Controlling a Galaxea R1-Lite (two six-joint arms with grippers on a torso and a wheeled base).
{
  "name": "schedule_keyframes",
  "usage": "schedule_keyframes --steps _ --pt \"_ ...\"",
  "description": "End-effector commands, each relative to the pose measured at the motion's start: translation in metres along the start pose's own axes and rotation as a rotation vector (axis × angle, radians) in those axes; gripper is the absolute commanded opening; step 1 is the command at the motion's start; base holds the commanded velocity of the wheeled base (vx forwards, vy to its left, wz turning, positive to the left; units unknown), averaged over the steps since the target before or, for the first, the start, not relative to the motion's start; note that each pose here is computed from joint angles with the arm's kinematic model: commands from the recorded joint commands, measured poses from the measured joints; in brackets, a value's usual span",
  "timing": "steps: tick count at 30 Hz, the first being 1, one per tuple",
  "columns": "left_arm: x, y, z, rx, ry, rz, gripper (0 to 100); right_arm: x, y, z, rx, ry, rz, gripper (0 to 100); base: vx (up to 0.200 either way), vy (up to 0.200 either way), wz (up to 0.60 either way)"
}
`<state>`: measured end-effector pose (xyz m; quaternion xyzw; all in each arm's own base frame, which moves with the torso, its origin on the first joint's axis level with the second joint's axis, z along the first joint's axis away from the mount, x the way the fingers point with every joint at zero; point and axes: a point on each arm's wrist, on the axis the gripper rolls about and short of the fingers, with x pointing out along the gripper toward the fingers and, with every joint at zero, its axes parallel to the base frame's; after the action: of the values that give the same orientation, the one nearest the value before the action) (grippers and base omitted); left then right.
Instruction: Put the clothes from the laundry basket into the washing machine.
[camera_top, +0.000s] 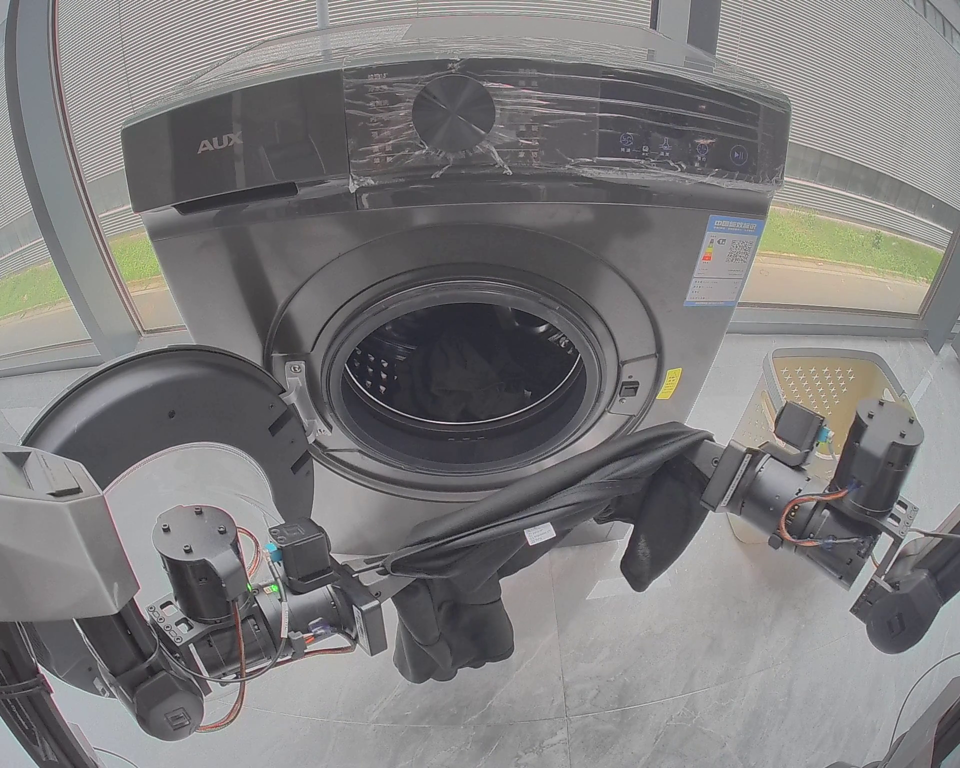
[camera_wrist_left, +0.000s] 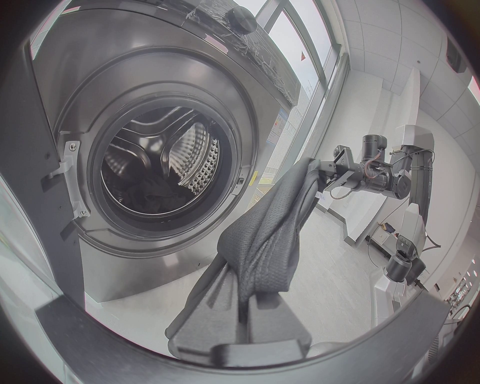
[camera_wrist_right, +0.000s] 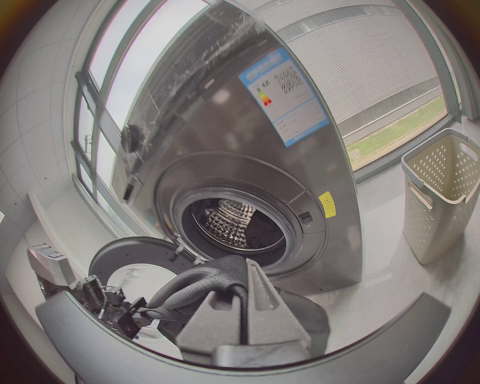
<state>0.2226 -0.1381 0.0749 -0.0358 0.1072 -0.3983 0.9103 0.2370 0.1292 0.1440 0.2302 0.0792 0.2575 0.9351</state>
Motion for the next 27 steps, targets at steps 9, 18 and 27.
schedule_keyframes --steps 9,18,27 --pt "0.014 0.004 -0.003 0.001 -0.002 -0.001 0 -0.017 0.004 -0.015 0.013 0.014 0.058 0 0.0 0.0 0.0" --pt "0.005 0.001 0.01 0.017 -0.05 0.003 0 -0.021 0.008 -0.021 0.022 0.038 0.079 0 0.0 0.0 0.0" --pt "-0.001 0.01 0.005 -0.005 -0.028 0.043 100 -0.009 0.015 -0.026 0.018 0.016 0.119 0 0.0 0.0 0.0"
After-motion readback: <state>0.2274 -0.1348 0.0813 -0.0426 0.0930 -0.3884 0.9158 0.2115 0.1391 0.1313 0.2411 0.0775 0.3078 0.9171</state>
